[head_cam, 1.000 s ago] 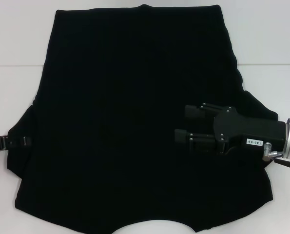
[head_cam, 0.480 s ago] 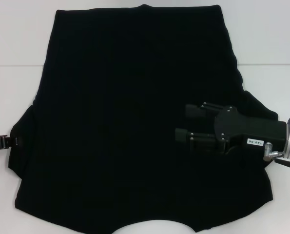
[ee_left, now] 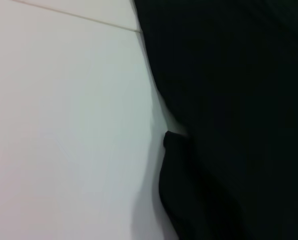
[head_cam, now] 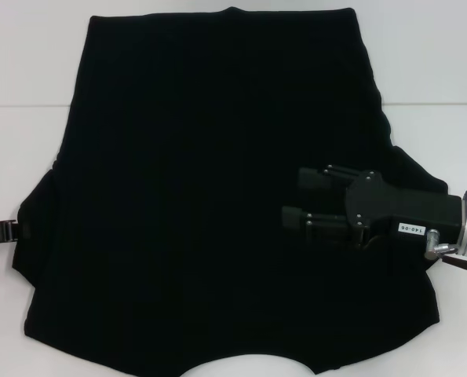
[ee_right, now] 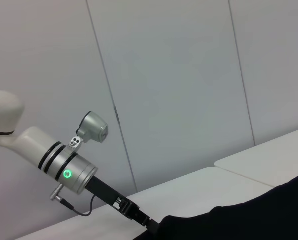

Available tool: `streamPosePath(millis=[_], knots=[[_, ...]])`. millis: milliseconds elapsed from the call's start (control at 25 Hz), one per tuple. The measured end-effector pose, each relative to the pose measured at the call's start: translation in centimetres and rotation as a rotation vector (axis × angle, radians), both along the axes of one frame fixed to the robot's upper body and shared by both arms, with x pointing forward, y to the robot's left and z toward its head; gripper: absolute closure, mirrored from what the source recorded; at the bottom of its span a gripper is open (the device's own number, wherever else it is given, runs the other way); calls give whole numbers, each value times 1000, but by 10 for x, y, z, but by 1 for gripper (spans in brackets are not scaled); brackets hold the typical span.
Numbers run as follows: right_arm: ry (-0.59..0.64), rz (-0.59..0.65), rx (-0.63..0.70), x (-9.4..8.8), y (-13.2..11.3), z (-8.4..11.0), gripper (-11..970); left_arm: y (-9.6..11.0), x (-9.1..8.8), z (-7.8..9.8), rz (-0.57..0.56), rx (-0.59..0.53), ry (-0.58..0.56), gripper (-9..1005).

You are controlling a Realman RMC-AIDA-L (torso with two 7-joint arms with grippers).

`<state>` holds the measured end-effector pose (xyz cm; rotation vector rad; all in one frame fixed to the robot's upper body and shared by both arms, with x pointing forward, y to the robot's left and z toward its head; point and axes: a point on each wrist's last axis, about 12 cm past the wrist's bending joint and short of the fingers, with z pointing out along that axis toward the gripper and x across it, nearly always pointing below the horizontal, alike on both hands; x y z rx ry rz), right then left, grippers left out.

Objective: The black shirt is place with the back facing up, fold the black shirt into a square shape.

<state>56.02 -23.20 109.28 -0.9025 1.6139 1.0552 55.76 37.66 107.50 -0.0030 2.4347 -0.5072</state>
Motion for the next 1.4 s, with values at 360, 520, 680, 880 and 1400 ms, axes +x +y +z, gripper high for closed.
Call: streamPosePath(millis=[360, 520, 680, 880, 1400], knots=[[4, -16, 27, 0, 1, 0, 105, 13, -4, 4, 53, -9, -20, 983], [8, -27, 36, 0, 1, -1, 105, 20, -6, 7, 70, -3, -31, 983], [15, -39, 46, 0, 2, -4, 107, 25, -8, 9, 82, 5, -34, 983], [22, -49, 45, 0, 3, -6, 107, 32, -12, 12, 105, 1, -42, 983], [28, -60, 44, -1, 5, -11, 105, 50, -21, 14, 163, 8, -50, 983]])
